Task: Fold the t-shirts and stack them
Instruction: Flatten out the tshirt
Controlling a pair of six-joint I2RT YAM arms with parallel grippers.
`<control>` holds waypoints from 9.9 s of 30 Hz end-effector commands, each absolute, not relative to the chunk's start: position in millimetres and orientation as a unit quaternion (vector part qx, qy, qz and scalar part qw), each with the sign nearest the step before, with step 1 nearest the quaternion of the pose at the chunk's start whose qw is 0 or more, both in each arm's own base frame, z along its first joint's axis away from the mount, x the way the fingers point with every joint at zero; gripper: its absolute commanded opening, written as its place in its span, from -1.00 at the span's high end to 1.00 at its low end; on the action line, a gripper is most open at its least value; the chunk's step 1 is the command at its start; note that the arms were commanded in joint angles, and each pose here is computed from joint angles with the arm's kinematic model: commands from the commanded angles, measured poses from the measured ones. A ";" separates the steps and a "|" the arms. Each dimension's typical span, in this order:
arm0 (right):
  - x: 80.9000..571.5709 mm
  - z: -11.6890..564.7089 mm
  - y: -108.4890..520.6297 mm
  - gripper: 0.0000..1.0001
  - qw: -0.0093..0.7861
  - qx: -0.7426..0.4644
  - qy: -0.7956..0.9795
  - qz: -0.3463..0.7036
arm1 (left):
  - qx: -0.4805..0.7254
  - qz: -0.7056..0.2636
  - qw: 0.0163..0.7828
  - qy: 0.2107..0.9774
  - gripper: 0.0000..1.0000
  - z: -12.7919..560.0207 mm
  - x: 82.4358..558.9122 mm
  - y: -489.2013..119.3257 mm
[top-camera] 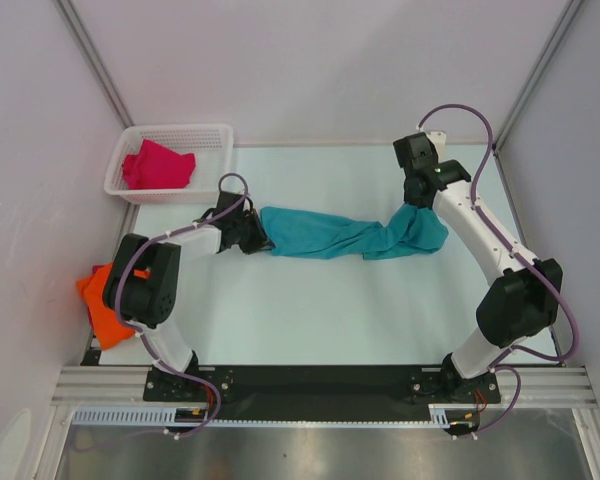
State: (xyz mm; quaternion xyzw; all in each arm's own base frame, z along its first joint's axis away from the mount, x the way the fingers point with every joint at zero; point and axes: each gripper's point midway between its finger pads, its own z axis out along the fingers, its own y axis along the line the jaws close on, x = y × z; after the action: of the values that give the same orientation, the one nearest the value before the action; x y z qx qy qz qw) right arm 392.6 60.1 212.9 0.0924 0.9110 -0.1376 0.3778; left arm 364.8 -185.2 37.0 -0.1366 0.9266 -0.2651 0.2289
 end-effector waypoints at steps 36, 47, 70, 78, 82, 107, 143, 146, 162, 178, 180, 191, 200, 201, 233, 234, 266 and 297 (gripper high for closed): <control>342.2 412.1 -22.9 1.00 0.552 0.240 0.781 -0.168 | -0.159 -0.352 0.474 0.791 1.00 346.8 381.8 -87.5; 351.5 375.7 15.2 1.00 0.511 0.197 0.823 -0.148 | -0.163 -0.329 0.310 0.877 1.00 166.2 407.1 -142.7; 356.6 341.8 50.9 1.00 0.481 0.150 0.852 -0.139 | -0.009 -0.283 0.336 0.898 -0.60 121.3 337.8 -221.4; 357.5 330.6 51.6 1.00 0.473 0.143 0.857 -0.147 | -0.006 -0.279 0.330 0.902 -0.60 83.9 283.5 -227.0; 361.1 326.4 57.3 1.00 0.472 0.140 0.859 -0.142 | -0.014 -0.294 0.346 0.891 -0.60 76.3 277.8 -230.1; 364.0 327.6 60.6 1.00 0.459 0.128 0.862 -0.173 | -0.015 -0.344 0.271 0.899 -0.23 1.6 257.2 -299.7; 288.8 395.5 -0.3 1.00 0.531 0.207 0.795 -0.206 | -0.090 -0.286 0.559 0.773 1.00 375.8 263.3 -106.7; 287.8 400.9 -6.2 1.00 0.539 0.220 0.785 -0.211 | -0.110 -0.276 0.561 0.772 1.00 373.9 270.1 -91.5; 368.8 355.1 19.3 1.00 0.487 0.173 0.831 -0.206 | -0.122 -0.337 0.469 0.807 1.00 315.9 372.1 -103.4; 356.6 294.6 44.4 1.00 0.428 0.110 0.877 -0.189 | -0.178 -0.319 0.354 0.861 -0.35 168.2 367.3 -104.8; 355.6 293.6 47.2 1.00 0.427 0.107 0.878 -0.188 | -0.175 -0.320 0.358 0.860 -0.35 163.4 365.2 -107.2; 350.2 296.5 53.6 1.00 0.427 0.098 0.879 -0.187 | -0.135 -0.296 0.314 0.892 -0.35 83.7 322.3 -164.0; 345.1 299.4 48.9 1.00 0.427 0.097 0.877 -0.196 | -0.132 -0.271 0.302 0.904 -0.33 54.9 317.2 -172.6; 344.5 299.1 47.1 1.00 0.426 0.097 0.877 -0.201 | -0.135 -0.259 0.310 0.905 -0.33 55.0 320.0 -167.9; 350.2 296.5 50.8 1.00 0.413 0.091 0.880 -0.216 | -0.148 -0.253 0.309 0.905 1.00 34.3 352.2 -177.5; 350.5 296.5 51.6 1.00 0.413 0.091 0.880 -0.215 | -0.149 -0.249 0.304 0.907 1.00 34.3 350.8 -177.3; 462.5 423.1 -24.6 1.00 0.544 0.213 0.779 -0.226 | -0.165 -0.228 0.534 0.797 1.00 410.6 490.3 -72.1; 236.5 178.4 69.1 1.00 0.289 0.078 0.945 -0.134 | -0.150 -0.335 0.399 0.840 1.00 209.4 284.9 -104.3</control>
State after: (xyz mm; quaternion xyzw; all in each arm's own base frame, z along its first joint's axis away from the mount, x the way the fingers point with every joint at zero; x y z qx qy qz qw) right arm 253.2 58.7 197.3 0.0740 0.9364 -0.1359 0.3150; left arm 295.0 -98.1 217.8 -0.1618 0.8454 -0.3174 0.3979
